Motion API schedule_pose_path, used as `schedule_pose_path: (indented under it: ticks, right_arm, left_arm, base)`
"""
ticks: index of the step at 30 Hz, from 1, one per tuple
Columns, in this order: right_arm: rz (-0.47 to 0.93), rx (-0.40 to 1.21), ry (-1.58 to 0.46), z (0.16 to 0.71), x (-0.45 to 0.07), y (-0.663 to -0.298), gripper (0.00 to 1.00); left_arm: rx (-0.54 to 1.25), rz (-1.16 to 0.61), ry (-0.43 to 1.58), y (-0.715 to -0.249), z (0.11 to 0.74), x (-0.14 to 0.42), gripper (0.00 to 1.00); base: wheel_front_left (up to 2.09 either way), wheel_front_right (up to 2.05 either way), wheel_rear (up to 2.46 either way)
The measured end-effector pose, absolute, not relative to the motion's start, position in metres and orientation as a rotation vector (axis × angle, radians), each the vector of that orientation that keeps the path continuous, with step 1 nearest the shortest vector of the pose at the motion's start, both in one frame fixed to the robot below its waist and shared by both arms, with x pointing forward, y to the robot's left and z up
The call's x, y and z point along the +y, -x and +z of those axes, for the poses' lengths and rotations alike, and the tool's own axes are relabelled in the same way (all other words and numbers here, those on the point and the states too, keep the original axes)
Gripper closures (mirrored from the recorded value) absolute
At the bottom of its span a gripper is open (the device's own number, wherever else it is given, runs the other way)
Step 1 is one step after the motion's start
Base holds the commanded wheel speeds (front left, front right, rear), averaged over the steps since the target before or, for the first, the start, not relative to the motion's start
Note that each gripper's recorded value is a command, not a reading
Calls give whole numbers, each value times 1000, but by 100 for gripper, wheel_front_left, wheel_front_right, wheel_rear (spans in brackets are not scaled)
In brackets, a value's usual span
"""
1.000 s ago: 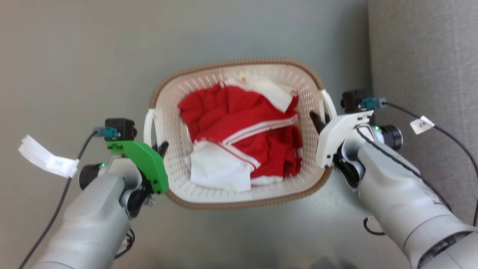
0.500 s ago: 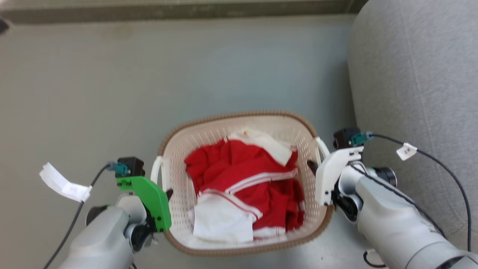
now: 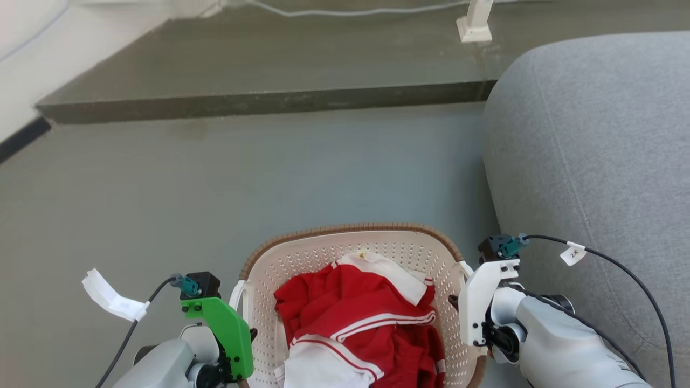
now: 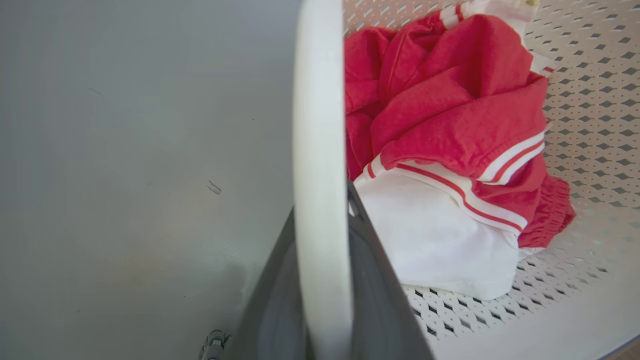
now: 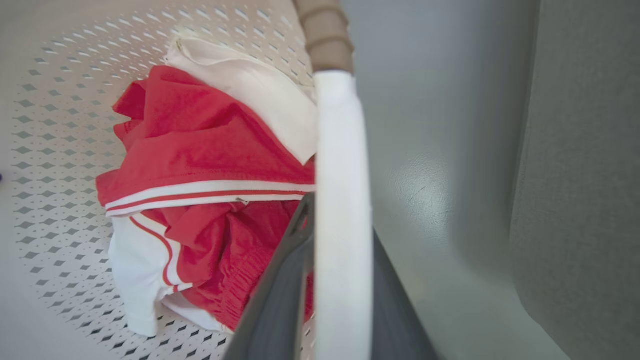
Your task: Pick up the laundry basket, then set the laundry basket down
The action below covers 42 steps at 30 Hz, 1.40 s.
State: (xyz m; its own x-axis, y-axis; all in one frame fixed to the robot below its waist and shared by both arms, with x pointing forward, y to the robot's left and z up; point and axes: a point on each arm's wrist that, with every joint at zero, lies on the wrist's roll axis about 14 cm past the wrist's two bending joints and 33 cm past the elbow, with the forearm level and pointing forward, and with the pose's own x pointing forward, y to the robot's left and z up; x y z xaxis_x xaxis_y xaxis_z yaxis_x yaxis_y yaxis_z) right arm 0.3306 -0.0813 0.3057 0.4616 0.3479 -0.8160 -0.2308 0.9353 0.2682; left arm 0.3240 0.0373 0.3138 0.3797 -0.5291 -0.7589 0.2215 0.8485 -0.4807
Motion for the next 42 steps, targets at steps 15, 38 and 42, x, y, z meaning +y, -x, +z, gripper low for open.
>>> schedule_pose_path:
  ticks: [15, 38, 42]
  right_arm:
    - [363, 1036, -123, 317, -81, -327, 100]
    - [363, 1058, -135, 314, -80, -324, 100]
    - [363, 1062, -136, 313, -80, -323, 100]
  left_arm:
    - [1093, -494, 323, -318, 323, 38, 100]
    - [1130, -494, 336, -313, 319, 38, 100]
    - [1135, -495, 336, -313, 318, 38, 100]
  base:
    - [0, 0, 0]
    - [0, 0, 0]
    - [0, 0, 0]
